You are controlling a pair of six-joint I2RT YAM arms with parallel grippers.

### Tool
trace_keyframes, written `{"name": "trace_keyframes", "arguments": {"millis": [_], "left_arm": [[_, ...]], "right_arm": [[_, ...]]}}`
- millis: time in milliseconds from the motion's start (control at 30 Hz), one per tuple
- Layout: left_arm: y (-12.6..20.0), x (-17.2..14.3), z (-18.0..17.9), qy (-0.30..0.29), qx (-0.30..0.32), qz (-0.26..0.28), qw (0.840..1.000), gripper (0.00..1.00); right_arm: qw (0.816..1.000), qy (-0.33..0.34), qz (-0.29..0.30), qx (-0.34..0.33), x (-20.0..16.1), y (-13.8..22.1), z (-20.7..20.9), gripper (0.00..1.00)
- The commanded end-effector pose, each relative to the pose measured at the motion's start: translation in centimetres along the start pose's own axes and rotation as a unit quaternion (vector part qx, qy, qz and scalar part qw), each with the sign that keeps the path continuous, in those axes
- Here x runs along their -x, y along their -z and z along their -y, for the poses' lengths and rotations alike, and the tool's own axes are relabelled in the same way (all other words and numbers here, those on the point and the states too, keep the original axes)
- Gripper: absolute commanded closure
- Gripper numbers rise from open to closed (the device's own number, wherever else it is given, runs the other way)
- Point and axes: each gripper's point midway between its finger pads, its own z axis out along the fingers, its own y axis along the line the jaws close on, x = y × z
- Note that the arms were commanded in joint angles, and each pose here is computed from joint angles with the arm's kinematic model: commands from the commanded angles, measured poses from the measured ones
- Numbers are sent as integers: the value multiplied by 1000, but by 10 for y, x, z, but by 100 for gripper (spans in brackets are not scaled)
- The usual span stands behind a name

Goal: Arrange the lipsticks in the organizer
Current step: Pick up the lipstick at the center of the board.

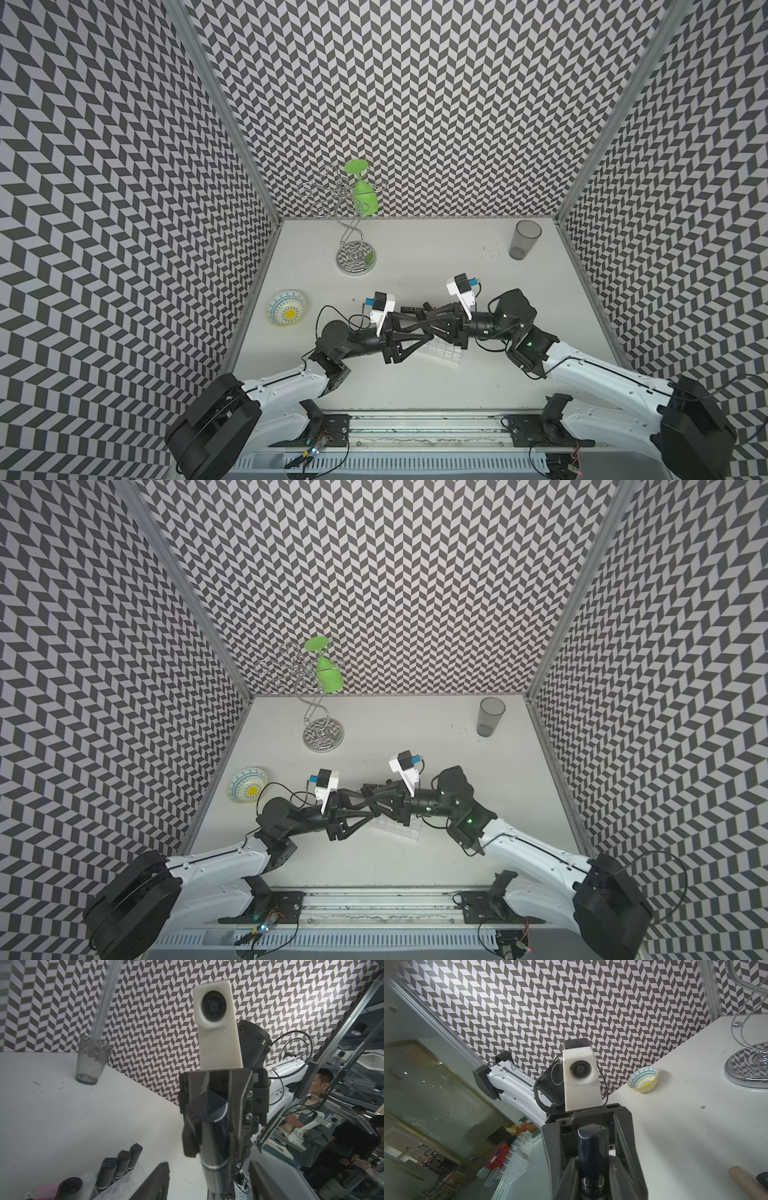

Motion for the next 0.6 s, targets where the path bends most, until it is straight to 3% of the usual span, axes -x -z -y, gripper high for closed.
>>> {"name": "trace_keyframes", "arguments": {"millis": [0, 100, 267, 367, 467, 567], "left_arm": [[-5, 12, 21, -17, -50, 10, 999, 42], [-8, 10, 20, -14, -47, 5, 999, 48], [-8, 14, 12, -22, -21, 9, 999, 47], [-8, 11, 8, -15, -14, -7, 1000, 37], [-2, 19, -24, -8, 74, -41, 996, 35], [0, 24, -56, -7, 177, -94, 980, 37]], "right_arm": [[999, 25, 30, 18, 14, 0, -11, 80], [999, 25, 27, 22, 14, -1, -13, 79], [999, 24, 31, 16, 14, 2, -12, 79], [999, 29, 30, 11, 13, 3, -11, 79], [998, 43, -1, -34, 7, 2, 3, 80], [996, 36, -5, -84, 2, 8, 18, 80]]}}
